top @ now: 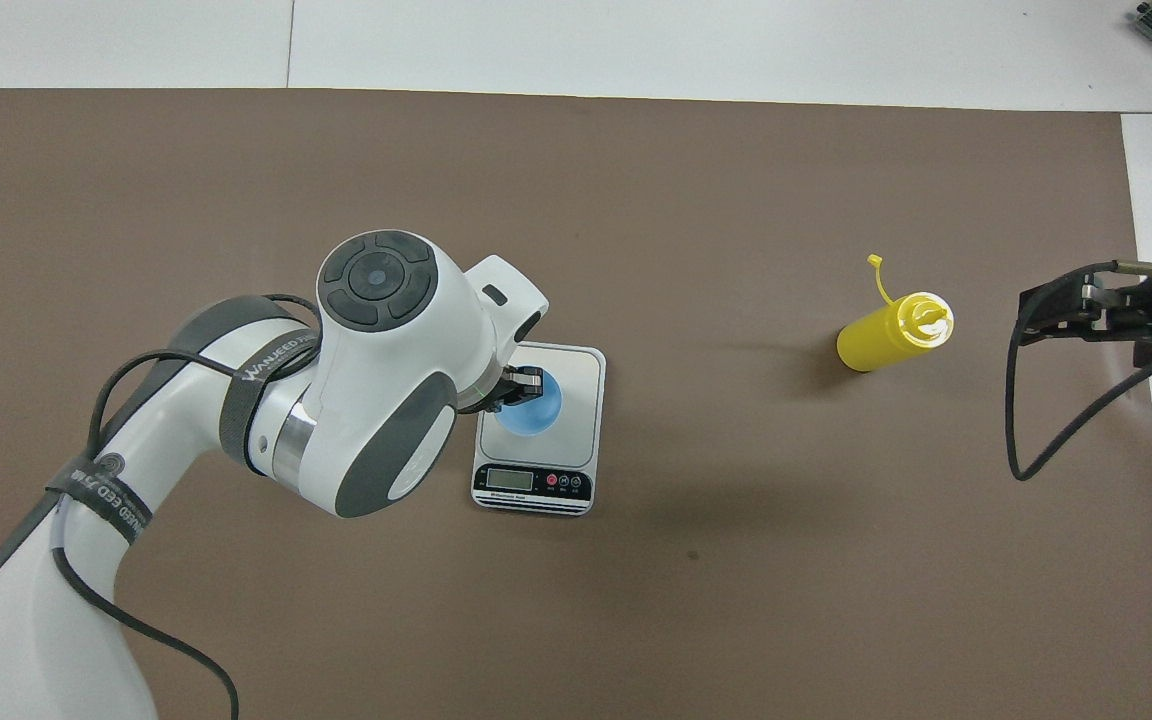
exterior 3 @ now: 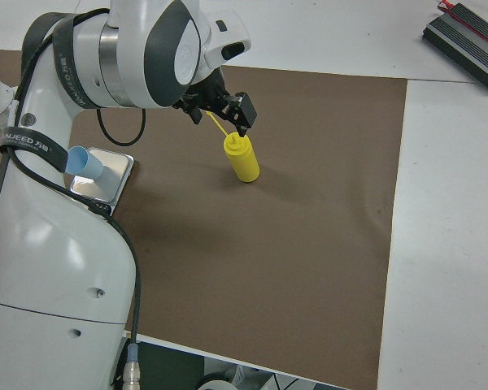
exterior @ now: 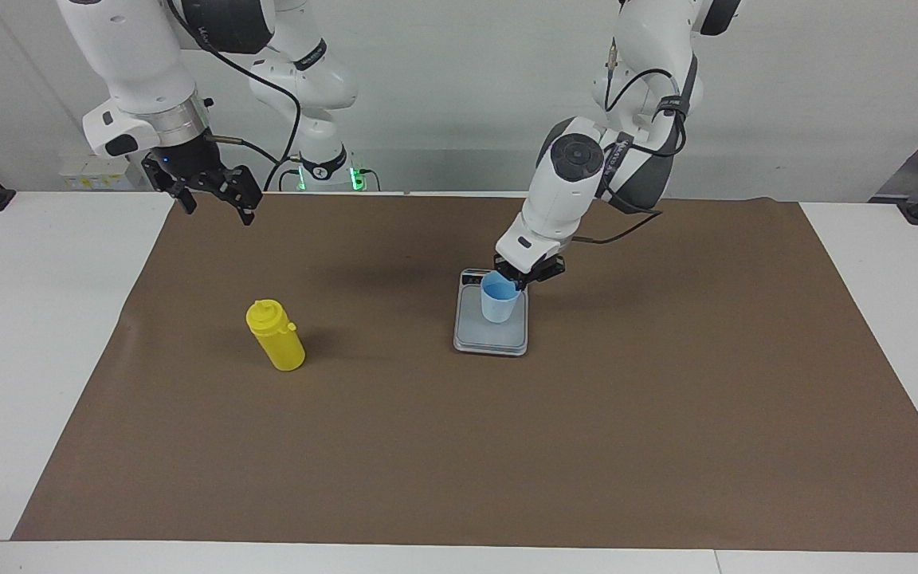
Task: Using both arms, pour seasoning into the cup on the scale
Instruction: 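Carry the blue cup with the left gripper onto the scale, then release the cup and withdraw the left gripper while the right gripper reaches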
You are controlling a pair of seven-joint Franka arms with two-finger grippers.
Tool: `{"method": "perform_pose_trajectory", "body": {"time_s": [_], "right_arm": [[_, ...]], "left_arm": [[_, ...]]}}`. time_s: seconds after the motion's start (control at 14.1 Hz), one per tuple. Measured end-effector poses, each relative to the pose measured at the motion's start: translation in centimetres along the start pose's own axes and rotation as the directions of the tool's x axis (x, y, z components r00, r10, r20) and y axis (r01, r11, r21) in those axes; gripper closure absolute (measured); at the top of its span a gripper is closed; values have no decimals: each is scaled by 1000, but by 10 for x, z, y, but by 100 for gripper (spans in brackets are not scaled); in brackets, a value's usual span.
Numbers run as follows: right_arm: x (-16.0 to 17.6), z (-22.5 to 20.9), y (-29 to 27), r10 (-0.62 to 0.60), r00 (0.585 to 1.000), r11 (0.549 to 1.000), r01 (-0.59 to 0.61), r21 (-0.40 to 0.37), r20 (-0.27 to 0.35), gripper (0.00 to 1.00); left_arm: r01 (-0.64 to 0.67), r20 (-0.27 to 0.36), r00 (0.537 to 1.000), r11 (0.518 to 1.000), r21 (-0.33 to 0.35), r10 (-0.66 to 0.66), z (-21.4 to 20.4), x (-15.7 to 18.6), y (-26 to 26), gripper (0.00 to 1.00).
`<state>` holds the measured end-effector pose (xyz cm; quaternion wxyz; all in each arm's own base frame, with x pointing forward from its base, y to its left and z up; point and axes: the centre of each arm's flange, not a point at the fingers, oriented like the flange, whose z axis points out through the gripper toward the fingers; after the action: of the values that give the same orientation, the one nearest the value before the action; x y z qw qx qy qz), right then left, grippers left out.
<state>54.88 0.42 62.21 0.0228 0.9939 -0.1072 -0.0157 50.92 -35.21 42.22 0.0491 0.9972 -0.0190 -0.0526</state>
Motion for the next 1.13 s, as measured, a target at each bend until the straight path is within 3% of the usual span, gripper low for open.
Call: {"method": "perform_pose_trajectory", "body": {"time_s": [0.35,0.5,0.78,1.06,1.13], "right_arm": [[1,0,6,11,1000,1000,-11,0,0,0],[1,1,5,9,1000,1000,-9,0,1,0],[1,1,5,15,1000,1000,-15,0,1,0],[5,-1,9,116,993,993,-116,10,-27,0],[8,-1,11,174,984,985,-174,18,-40,0]], "left_arm": [[-12,-17,1000,1000,-8,11,12,-7,10,98],[-11,-18,1000,1000,-8,11,12,-7,11,94],[8,-31,999,1000,-10,-9,-14,4,4,52],[56,-81,995,998,24,-54,-88,18,-34,7],[72,-104,992,997,24,-70,-109,21,-53,0]]}}
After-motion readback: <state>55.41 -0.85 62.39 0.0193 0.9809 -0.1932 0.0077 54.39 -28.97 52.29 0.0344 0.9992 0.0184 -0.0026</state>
